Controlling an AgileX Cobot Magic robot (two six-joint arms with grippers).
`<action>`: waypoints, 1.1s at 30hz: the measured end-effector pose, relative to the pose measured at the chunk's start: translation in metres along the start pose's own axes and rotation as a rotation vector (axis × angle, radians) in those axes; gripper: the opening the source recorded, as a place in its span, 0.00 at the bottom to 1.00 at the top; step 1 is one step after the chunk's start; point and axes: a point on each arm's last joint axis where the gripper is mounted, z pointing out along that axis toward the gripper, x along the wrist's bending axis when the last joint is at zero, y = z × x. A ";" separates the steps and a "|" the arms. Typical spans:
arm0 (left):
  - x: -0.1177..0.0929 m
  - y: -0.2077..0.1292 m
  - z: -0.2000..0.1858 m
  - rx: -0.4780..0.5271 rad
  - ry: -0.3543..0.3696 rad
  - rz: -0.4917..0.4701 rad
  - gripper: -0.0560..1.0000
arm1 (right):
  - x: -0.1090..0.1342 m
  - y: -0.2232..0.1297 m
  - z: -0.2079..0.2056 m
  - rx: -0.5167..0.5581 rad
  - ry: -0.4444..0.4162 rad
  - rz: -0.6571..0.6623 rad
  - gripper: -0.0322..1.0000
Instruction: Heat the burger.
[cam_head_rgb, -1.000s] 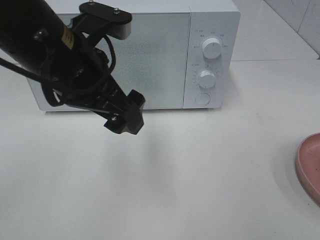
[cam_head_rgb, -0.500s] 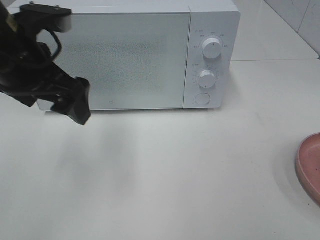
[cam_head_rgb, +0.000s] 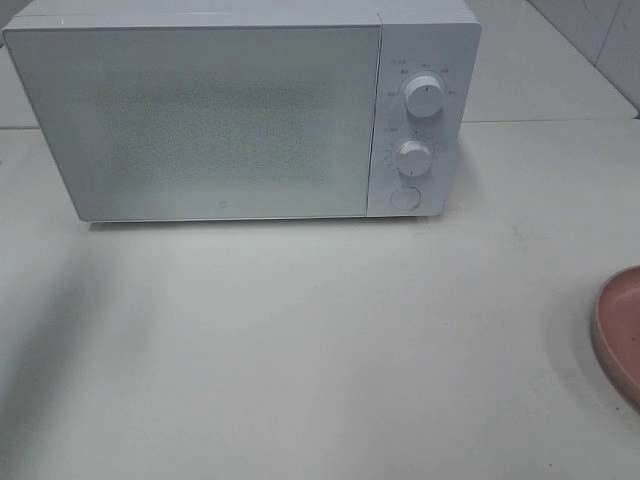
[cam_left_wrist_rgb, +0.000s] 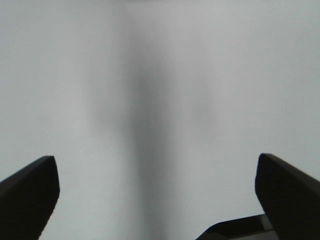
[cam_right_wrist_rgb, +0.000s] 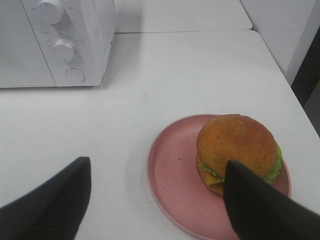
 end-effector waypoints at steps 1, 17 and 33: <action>0.003 -0.007 -0.011 -0.034 0.005 -0.018 0.98 | 0.000 0.000 0.000 0.000 0.000 0.000 0.71; -0.001 -0.119 -0.015 -0.090 0.027 -0.053 0.99 | 0.000 0.000 0.000 0.000 0.000 0.000 0.71; -0.009 -0.199 -0.030 -0.311 0.074 -0.009 0.99 | 0.000 0.000 0.000 0.000 0.000 0.000 0.71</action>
